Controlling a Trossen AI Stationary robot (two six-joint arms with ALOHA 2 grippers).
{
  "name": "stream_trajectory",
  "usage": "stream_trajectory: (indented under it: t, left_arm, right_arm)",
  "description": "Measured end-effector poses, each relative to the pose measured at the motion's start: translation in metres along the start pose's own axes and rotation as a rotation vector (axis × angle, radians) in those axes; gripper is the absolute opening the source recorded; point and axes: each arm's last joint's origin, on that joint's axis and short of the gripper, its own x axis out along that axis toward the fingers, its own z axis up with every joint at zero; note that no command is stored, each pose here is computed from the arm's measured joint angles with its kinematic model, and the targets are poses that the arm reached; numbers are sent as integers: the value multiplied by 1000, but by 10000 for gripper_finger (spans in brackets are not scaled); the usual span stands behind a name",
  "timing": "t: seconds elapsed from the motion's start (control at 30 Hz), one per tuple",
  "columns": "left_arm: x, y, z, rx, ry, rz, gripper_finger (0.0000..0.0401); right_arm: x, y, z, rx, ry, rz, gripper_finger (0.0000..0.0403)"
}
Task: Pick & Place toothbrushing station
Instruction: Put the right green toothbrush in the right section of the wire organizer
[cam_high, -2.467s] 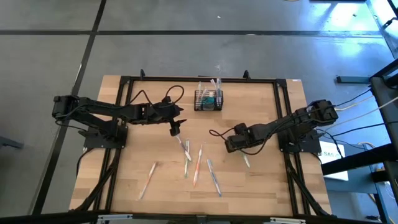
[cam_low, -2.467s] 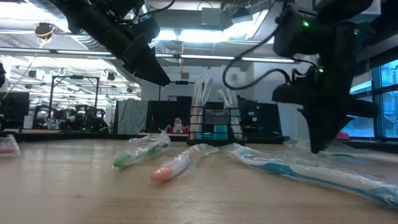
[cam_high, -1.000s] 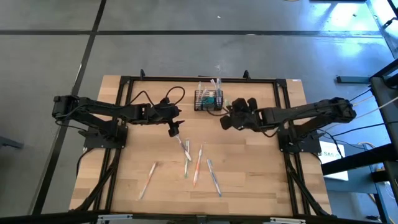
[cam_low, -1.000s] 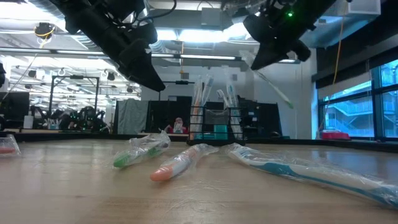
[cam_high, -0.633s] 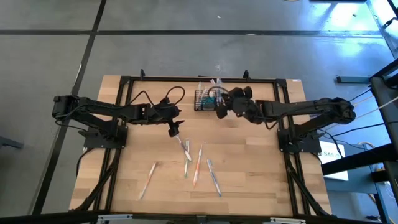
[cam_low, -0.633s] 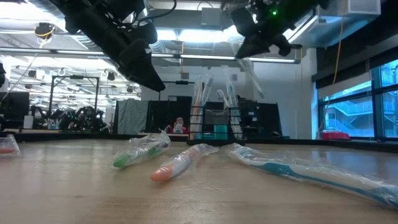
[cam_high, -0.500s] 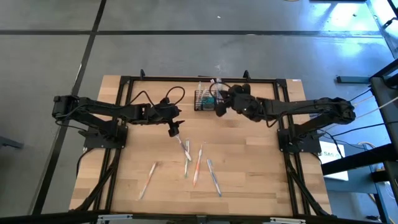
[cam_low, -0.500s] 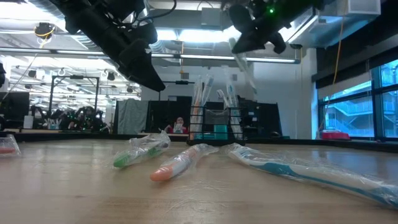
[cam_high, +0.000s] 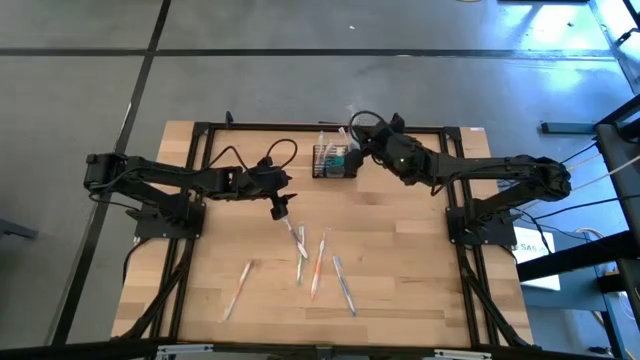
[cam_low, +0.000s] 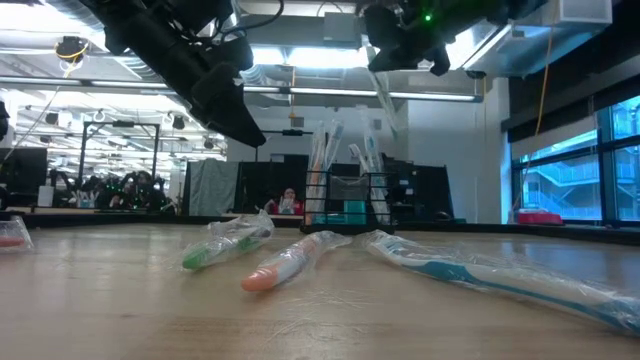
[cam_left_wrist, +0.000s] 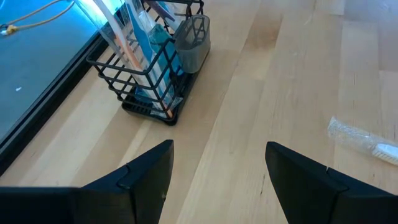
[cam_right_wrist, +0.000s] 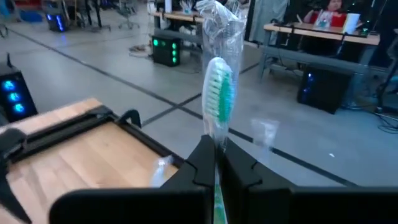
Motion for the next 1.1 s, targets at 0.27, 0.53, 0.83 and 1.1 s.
stream_trajectory:
  t: [0.27, 0.53, 0.83, 1.1]
  left_arm:
    - [0, 0, -1, 3, 10, 1, 251]
    - [0, 0, -1, 1, 4, 1, 251]
    - [0, 0, 1, -2, -8, 0, 251]
    - [0, 0, 1, -2, -8, -1, 251]
  right_arm:
    - [8, -16, -28, 102, -92, 38, 9]
    - [2, -30, -55, 189, -220, 119, 9]
    - [-3, -34, -71, 192, -233, 122, 9]
    - [7, -36, -78, 167, -229, 122, 9]
